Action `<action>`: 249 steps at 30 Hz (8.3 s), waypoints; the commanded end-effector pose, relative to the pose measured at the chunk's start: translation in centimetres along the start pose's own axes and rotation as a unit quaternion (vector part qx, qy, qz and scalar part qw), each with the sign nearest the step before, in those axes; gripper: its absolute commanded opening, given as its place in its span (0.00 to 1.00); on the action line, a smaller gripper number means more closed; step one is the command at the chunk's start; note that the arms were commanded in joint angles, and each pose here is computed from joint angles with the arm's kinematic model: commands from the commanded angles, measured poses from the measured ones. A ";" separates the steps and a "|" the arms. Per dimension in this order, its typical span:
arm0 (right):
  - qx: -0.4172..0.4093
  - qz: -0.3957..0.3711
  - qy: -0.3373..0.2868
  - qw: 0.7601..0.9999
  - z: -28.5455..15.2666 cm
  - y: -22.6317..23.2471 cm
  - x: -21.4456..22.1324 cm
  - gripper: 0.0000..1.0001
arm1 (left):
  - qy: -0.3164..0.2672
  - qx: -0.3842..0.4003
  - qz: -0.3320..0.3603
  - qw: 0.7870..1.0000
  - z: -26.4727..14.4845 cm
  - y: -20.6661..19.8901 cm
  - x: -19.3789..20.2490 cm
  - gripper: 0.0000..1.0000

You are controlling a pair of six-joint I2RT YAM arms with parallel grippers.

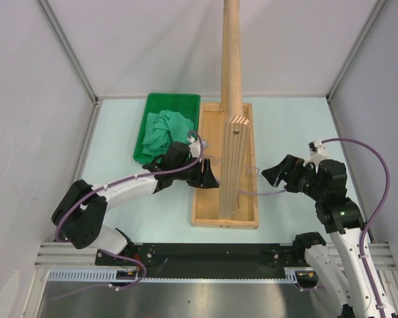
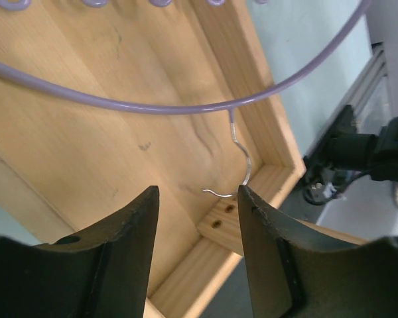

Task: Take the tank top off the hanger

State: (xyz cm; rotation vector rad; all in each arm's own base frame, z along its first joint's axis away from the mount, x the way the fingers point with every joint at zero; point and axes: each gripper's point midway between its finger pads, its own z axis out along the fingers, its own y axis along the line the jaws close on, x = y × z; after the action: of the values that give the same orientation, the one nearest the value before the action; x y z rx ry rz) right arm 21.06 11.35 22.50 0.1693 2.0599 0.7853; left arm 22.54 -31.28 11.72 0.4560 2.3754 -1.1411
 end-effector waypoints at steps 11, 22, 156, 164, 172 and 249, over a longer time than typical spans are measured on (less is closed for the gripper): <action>-0.019 -0.017 -0.015 1.000 -0.4 0.9 -0.8 1.00 | -0.041 0.040 0.226 0.972 5.4 -1.5 -5.3 0.58; -0.014 -0.033 -0.031 0.999 -1.6 1.1 -1.3 1.00 | 0.137 0.188 0.221 0.947 8.2 -3.7 -0.9 0.67; -0.129 0.356 -0.382 0.843 -5.3 8.8 -25.6 0.00 | -0.181 0.022 0.099 0.978 -13.7 -4.6 -9.3 0.73; -0.191 0.371 -0.394 0.819 -6.7 13.2 -31.1 0.00 | -0.161 0.048 0.089 0.982 -12.9 -5.2 -6.0 0.72; -0.231 0.341 -0.406 0.816 -8.1 19.2 -35.1 0.00 | -0.157 0.068 0.097 0.981 -12.3 -7.0 -4.4 0.72; -0.153 0.053 -0.047 0.986 2.2 4.7 -1.3 1.00 | -0.215 0.104 0.112 0.965 -10.9 -7.2 -3.7 0.75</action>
State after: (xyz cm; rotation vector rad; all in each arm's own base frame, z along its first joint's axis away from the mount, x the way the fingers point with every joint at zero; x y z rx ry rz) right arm 24.43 14.23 26.97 0.2410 1.8769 1.0122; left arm 19.32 -27.18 24.16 0.5294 1.8781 -1.1971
